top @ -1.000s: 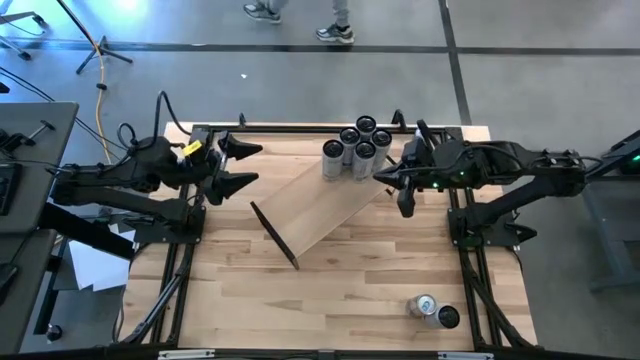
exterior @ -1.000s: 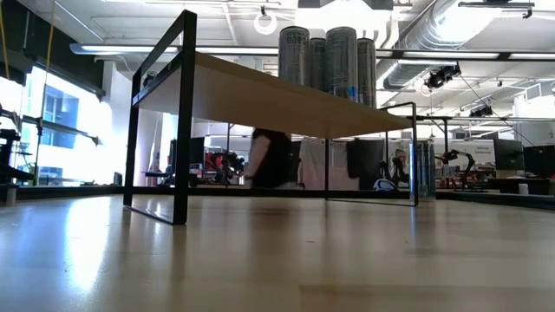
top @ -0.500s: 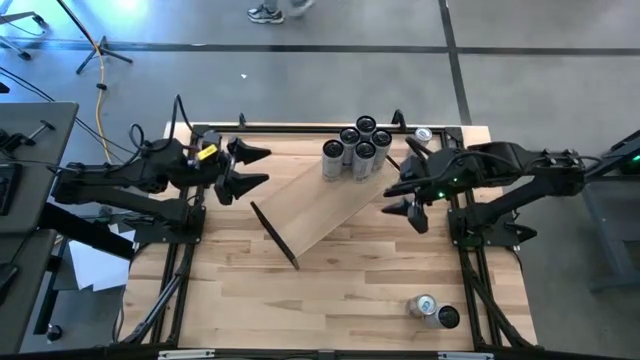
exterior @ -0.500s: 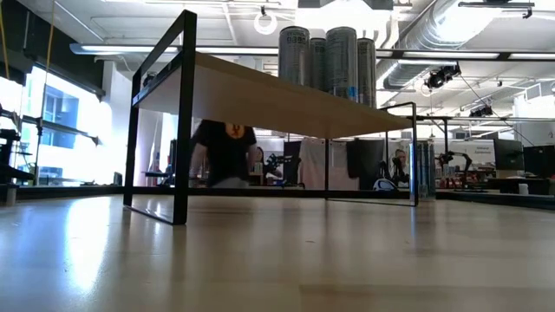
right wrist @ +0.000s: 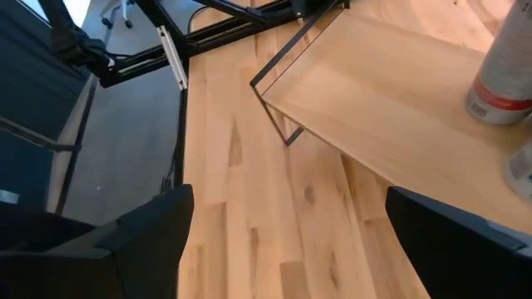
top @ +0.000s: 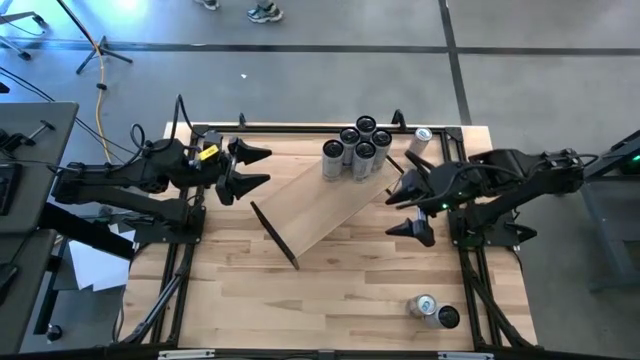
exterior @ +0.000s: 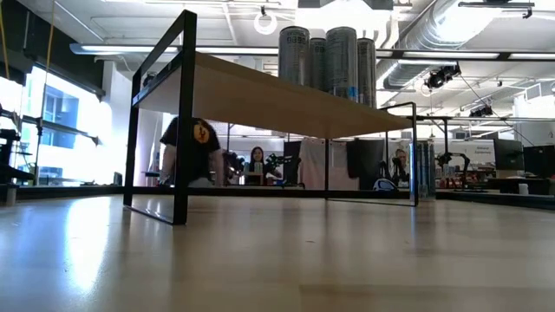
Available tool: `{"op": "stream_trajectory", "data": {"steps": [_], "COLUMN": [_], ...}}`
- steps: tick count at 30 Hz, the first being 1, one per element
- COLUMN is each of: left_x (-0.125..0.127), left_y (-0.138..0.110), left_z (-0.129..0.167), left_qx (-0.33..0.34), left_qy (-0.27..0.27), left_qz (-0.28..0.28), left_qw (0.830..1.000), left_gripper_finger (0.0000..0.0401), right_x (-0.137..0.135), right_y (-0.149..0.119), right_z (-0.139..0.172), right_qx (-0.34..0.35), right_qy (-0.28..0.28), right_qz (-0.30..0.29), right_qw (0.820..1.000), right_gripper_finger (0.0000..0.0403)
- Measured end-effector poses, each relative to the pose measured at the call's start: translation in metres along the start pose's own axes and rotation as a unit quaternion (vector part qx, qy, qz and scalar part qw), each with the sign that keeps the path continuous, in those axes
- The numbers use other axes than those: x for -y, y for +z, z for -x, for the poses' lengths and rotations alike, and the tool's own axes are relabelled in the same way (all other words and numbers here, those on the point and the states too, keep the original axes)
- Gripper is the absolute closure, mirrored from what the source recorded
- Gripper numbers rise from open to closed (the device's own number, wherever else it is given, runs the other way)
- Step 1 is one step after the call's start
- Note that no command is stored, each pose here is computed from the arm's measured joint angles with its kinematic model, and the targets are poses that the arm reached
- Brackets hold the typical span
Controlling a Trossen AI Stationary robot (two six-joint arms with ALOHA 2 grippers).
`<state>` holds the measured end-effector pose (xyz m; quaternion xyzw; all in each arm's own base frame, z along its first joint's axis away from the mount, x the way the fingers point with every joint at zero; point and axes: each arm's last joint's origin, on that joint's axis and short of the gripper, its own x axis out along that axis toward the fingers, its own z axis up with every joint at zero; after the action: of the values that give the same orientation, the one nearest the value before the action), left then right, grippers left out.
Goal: Place canned beverage on shelf
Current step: Put the white-pink soda can on the shelf and align it with the other white-pink soda can
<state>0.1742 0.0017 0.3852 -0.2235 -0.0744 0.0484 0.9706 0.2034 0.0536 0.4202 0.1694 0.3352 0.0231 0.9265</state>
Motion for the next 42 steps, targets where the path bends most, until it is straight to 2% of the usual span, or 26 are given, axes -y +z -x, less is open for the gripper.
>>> {"op": "stream_trajectory", "data": {"steps": [5,10,23,29,32,35,38,42], "left_x": [0.0,0.0,0.0,0.0,0.0,0.0,0.0,0.0], "left_y": [0.0,0.0,0.0,0.0,0.0,0.0,0.0,0.0], "left_z": [0.0,0.0,0.0,0.0,0.0,0.0,0.0,0.0], "left_qx": [0.0,0.0,0.0,0.0,0.0,-0.001,-0.001,-0.001], "left_qy": [0.0,0.0,0.0,0.0,0.0,0.0,0.001,0.0], "left_qz": [0.0,0.0,0.0,0.0,0.0,0.0,0.0,0.0], "left_qw": [1.0,1.0,1.0,1.0,1.0,1.0,1.0,1.0], "left_gripper_finger": [0.0002,0.0002,0.0002,0.0002,0.0002,0.0002,0.0002,0.0002], "right_x": [0.003,0.005,0.006,-0.001,-0.004,-0.011,-0.023,-0.042], "right_y": [0.003,0.004,0.005,0.002,0.0,-0.004,-0.011,-0.029], "right_z": [0.0,0.0,-0.003,-0.007,-0.004,-0.001,0.001,0.005], "right_qx": [0.019,0.04,0.043,-0.003,-0.018,-0.036,-0.042,-0.055], "right_qy": [-0.03,-0.07,-0.092,-0.002,0.037,0.072,0.076,0.06], "right_qz": [0.04,0.026,0.04,0.041,-0.015,-0.039,-0.048,-0.021], "right_qw": [0.999,0.996,0.994,0.999,0.999,0.996,0.995,0.996], "right_gripper_finger": [0.0018,0.0018,0.0003,0.0005,0.0006,0.0006,0.0006,0.0006]}}
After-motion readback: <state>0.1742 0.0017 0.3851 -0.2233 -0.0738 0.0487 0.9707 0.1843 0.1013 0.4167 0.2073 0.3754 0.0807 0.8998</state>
